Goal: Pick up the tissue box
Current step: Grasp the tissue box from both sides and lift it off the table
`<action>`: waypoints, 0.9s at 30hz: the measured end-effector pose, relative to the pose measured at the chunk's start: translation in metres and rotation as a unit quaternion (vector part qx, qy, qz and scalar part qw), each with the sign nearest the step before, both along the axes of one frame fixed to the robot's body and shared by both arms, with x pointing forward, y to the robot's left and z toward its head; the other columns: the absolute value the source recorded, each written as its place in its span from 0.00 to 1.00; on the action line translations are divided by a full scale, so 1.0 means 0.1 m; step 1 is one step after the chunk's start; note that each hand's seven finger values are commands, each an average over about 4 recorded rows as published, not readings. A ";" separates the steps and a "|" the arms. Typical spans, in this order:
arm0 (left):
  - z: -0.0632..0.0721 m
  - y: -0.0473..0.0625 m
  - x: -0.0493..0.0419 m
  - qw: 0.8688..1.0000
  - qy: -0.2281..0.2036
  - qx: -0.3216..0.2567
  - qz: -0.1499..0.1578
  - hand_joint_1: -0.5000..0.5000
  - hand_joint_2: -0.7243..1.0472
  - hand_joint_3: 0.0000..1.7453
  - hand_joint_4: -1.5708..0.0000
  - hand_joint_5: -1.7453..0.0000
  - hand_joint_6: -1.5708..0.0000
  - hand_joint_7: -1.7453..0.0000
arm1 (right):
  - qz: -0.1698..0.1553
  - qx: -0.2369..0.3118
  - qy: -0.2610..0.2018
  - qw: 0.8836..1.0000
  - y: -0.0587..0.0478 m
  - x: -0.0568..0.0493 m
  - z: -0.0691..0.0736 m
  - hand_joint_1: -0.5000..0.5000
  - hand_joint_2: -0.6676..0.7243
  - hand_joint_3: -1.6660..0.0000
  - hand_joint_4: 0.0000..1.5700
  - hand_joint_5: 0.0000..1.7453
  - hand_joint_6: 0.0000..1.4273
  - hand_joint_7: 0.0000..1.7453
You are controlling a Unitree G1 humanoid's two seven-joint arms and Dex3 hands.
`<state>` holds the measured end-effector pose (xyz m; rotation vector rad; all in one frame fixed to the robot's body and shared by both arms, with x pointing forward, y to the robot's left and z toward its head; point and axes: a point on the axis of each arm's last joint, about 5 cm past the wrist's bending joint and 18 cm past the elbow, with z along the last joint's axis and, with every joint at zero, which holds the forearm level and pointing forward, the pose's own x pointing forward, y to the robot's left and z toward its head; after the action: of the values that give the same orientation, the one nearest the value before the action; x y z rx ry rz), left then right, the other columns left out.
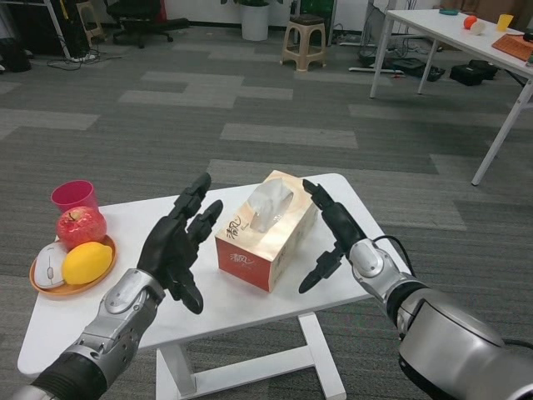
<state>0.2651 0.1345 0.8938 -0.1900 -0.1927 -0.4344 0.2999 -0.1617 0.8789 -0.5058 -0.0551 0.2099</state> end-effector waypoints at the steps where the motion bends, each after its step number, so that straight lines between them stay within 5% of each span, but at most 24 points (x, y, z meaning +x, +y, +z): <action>1: 0.00 0.01 0.004 1.000 -0.001 -0.001 0.003 1.00 0.10 0.00 1.00 0.88 1.00 1.00 | 0.001 -0.001 0.000 1.000 0.00 0.00 0.00 0.04 0.55 0.95 0.00 0.00 0.00 0.08; 16: -0.09 0.22 0.039 0.997 0.019 0.038 0.057 1.00 0.10 0.01 1.00 0.88 1.00 1.00 | 0.015 -0.016 0.011 1.000 0.02 -0.04 -0.06 0.04 0.55 0.95 0.00 0.00 0.00 0.08; 27: -0.23 0.09 0.089 0.988 0.067 0.135 0.013 1.00 0.10 0.00 1.00 0.88 1.00 1.00 | 0.031 -0.028 0.014 0.999 0.05 -0.06 -0.08 0.04 0.56 0.95 0.00 0.00 0.00 0.08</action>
<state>0.2740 0.1437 0.8713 0.0500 -0.0032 -0.4158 0.2939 -0.1570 0.8708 -0.5566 -0.0369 0.2793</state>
